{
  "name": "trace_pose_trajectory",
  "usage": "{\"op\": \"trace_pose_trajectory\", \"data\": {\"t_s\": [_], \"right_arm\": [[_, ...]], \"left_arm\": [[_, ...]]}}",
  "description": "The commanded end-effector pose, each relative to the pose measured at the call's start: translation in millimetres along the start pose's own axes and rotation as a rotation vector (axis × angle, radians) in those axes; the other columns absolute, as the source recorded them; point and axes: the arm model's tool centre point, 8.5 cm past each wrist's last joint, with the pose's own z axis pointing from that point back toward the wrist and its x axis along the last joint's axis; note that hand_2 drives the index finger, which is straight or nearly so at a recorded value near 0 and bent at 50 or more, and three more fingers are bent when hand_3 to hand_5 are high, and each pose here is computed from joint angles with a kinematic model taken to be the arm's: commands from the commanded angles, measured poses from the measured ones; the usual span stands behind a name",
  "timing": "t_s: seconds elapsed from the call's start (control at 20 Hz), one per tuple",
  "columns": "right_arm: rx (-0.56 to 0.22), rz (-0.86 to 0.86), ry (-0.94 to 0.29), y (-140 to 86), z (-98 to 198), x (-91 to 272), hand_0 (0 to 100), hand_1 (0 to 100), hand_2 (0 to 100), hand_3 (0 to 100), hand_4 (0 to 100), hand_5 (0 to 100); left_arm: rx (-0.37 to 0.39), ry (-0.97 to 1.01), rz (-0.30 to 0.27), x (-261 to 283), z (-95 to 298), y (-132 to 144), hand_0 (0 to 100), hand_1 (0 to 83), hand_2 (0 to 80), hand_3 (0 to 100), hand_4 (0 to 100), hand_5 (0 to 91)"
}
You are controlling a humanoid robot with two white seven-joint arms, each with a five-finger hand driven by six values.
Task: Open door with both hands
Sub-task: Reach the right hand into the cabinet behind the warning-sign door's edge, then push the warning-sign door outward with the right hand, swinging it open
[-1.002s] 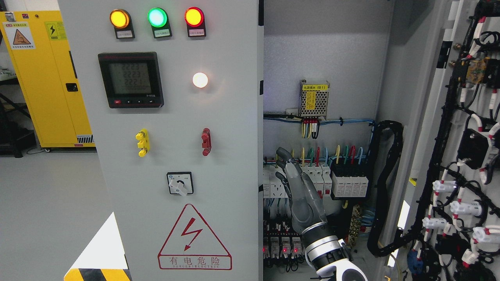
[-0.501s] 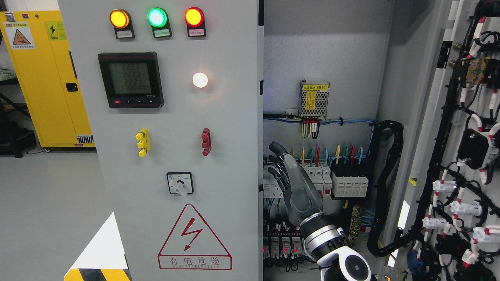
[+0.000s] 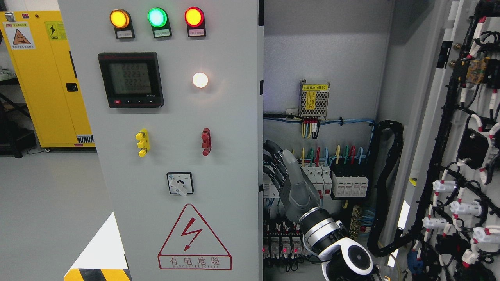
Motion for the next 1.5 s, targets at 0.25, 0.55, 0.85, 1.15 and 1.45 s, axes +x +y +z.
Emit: {"op": "trace_pose_trajectory", "data": {"t_s": [0.25,0.55,0.85,1.15,1.45], "right_arm": [[0.029,-0.063,0.037,-19.4,-3.5,-5.7,21,11,0,0,0,0],[0.132,-0.066,0.027,-12.9,-6.8,-0.2,21,11,0,0,0,0],[0.211,-0.076,0.052,-7.5,-12.3,0.0,21,11,0,0,0,0],[0.231,-0.090,0.067,-12.0,-17.7,-0.8,21,11,0,0,0,0],[0.264,-0.102,0.076,-19.0,-17.3,2.1,21,11,0,0,0,0]], "left_arm": [[-0.001,-0.001,0.001,0.0,-0.3,-1.2,32,19.5,0.0,0,0,0.0],[0.002,-0.001,0.001,0.4,0.1,0.7,32,19.4,0.0,0,0,0.0],[0.000,-0.002,0.001,0.3,-0.1,-0.3,32,19.3,0.0,0,0,0.0],[0.001,-0.003,0.004,0.4,-0.1,-0.2,32,19.4,0.0,0,0,0.0],[-0.002,-0.004,0.001,0.7,-0.4,-1.4,32,19.4,0.0,0,0,0.0]]}}
